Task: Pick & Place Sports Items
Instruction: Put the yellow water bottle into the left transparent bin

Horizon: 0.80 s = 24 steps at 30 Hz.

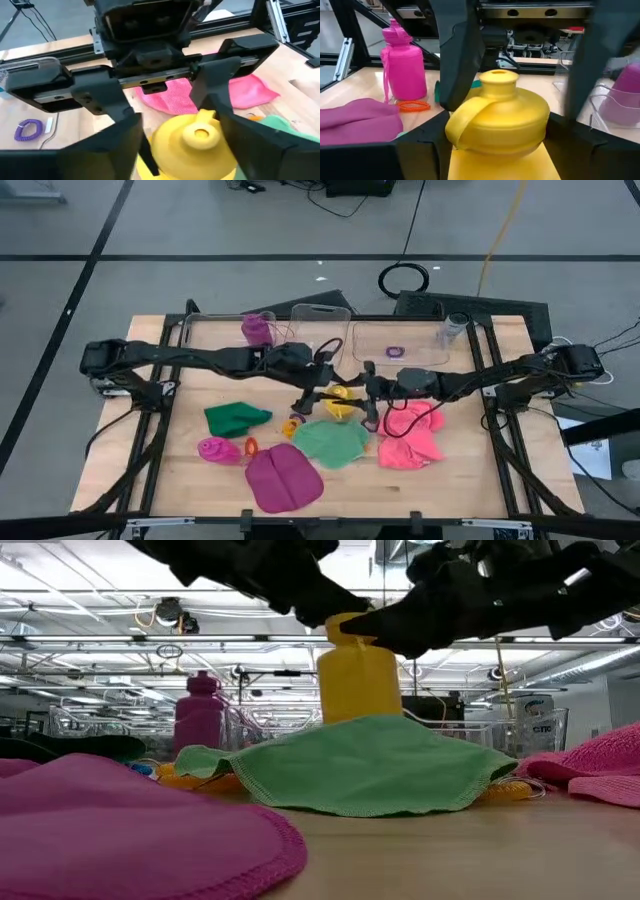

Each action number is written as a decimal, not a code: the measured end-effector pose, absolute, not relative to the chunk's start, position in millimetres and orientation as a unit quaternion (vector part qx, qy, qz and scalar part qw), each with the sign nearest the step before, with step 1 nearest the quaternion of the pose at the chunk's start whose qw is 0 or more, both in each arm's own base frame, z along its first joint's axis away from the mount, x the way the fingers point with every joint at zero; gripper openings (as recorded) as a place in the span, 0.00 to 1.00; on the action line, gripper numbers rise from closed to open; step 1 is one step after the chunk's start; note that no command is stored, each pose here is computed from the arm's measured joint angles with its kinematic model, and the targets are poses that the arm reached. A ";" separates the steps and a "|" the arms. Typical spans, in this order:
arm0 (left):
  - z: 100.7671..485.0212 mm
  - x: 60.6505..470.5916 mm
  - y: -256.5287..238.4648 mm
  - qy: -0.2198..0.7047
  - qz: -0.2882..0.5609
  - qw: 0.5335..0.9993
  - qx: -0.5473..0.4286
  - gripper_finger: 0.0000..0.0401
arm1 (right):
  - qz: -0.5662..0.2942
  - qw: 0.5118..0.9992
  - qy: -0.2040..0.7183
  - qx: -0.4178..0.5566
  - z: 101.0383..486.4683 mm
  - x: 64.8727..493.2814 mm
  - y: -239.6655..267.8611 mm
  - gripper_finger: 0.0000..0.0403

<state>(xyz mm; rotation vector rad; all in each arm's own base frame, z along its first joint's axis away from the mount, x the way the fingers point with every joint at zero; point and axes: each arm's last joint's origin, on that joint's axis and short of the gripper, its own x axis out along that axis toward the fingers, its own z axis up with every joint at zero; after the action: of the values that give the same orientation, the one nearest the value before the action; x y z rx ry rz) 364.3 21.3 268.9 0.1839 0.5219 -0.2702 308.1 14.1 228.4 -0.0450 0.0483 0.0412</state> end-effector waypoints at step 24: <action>272.7 362.0 21.3 0.250 -0.133 0.952 0.119 0.15 | 0.021 0.998 0.014 -0.054 238.8 301.7 13.4 0.45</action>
<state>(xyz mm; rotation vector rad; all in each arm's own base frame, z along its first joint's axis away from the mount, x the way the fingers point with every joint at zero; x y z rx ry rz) 362.0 21.3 272.7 0.2427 0.5089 -0.2702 301.7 13.4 238.8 -0.1074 0.0276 0.0424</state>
